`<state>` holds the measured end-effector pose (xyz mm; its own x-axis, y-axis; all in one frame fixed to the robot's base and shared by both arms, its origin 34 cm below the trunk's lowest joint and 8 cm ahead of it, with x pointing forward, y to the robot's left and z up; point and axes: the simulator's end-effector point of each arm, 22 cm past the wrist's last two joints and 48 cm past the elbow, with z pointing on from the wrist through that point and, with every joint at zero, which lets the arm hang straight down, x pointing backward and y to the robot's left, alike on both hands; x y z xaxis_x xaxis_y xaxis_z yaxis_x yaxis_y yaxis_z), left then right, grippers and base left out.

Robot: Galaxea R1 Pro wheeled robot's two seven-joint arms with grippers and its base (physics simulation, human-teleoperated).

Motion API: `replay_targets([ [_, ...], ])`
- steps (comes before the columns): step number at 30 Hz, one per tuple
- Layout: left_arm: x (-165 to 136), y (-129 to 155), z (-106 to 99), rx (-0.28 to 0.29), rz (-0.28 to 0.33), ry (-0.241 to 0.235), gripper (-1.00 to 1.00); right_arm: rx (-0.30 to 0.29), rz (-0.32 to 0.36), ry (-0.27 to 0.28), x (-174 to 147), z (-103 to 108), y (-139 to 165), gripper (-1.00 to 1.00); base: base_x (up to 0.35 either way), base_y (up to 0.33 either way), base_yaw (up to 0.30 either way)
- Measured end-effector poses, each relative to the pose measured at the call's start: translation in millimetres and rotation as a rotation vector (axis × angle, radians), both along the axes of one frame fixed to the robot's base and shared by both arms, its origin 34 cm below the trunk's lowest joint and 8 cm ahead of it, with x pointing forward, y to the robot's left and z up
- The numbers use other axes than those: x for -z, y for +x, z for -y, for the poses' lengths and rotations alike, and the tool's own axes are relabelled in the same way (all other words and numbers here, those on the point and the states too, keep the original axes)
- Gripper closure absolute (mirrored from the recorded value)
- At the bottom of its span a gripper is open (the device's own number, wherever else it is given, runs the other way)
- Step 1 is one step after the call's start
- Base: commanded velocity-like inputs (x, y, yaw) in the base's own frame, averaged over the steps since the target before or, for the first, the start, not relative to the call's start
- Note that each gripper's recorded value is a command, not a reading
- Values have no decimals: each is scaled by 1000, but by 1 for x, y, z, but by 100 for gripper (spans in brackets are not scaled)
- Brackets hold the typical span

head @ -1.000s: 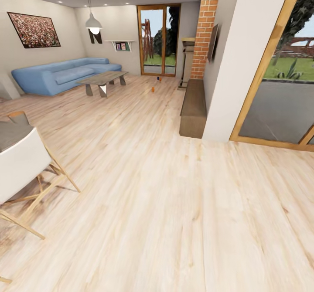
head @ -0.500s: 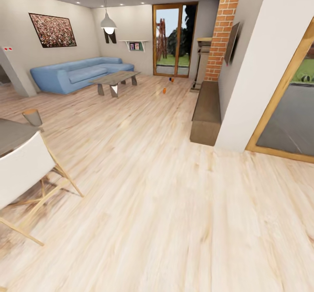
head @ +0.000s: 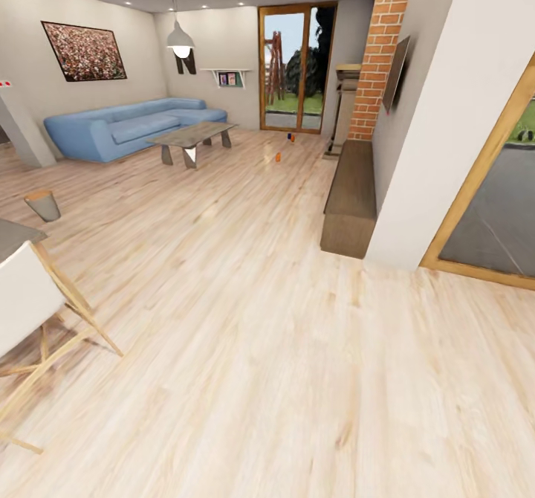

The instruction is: Put the three can of soda from the living room inside the tash can in the kitchen.

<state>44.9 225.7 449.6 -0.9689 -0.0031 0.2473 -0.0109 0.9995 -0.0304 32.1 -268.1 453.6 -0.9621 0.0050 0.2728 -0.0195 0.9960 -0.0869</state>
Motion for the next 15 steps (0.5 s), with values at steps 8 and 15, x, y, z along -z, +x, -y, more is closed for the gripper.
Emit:
replay_targets([
  [8,0,1,1,0,3,-1,-100,0,-1,0,0,0,0,-100,331,-177,0],
  [15,1,5,4,2,10,-6,-100,1,-5,-1,-1,1,-2,-100,331,-177,0],
])
